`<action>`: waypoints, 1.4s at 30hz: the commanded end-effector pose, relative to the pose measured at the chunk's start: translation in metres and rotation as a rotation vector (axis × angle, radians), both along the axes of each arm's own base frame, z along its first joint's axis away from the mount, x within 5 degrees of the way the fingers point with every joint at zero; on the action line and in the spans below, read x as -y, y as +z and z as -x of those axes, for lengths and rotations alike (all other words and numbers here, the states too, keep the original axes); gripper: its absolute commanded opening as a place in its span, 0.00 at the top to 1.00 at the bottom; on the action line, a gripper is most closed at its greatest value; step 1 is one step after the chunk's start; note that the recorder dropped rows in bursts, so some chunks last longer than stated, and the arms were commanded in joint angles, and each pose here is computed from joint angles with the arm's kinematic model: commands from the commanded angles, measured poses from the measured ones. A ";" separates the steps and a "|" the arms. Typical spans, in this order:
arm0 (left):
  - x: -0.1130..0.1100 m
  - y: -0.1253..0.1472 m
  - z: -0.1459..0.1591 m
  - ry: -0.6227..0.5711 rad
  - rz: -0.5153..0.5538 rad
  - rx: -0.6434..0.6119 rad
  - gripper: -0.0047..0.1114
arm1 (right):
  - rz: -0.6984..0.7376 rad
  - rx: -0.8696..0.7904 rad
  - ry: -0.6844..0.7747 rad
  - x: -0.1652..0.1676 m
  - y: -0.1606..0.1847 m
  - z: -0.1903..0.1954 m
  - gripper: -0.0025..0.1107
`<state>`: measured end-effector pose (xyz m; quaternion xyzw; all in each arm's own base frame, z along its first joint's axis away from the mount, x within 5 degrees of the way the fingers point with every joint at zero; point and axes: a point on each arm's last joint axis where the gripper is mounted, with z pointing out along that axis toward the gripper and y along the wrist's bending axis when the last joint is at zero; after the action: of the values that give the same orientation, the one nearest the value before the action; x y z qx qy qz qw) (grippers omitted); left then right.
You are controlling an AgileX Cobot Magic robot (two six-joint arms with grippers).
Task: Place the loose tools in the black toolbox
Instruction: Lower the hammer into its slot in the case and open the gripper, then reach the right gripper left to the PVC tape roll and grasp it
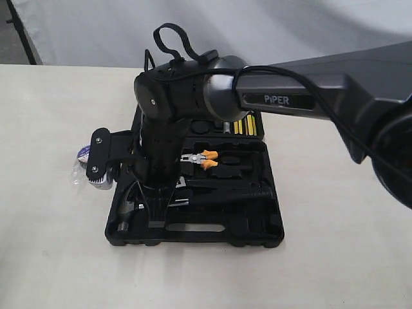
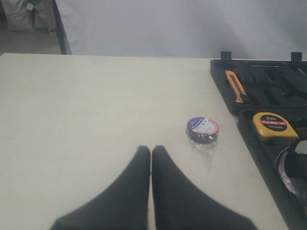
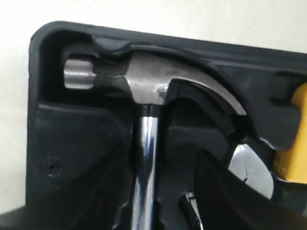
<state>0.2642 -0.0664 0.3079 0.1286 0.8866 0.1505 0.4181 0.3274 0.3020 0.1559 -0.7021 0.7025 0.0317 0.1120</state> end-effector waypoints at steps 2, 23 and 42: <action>0.000 -0.001 0.002 0.001 0.027 0.005 0.95 | -0.092 0.042 -0.140 0.006 0.046 0.002 0.70; 0.000 -0.001 0.002 0.001 0.027 0.005 0.95 | -0.287 -0.119 -0.615 0.005 0.074 -0.020 0.98; 0.000 -0.001 0.002 0.001 0.027 0.005 0.95 | -0.492 -0.047 -0.717 -0.083 0.011 -0.088 0.40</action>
<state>0.2642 -0.0664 0.3079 0.1286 0.8866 0.1505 0.4181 0.4142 0.3810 0.1739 -0.3672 0.8773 0.1747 0.2549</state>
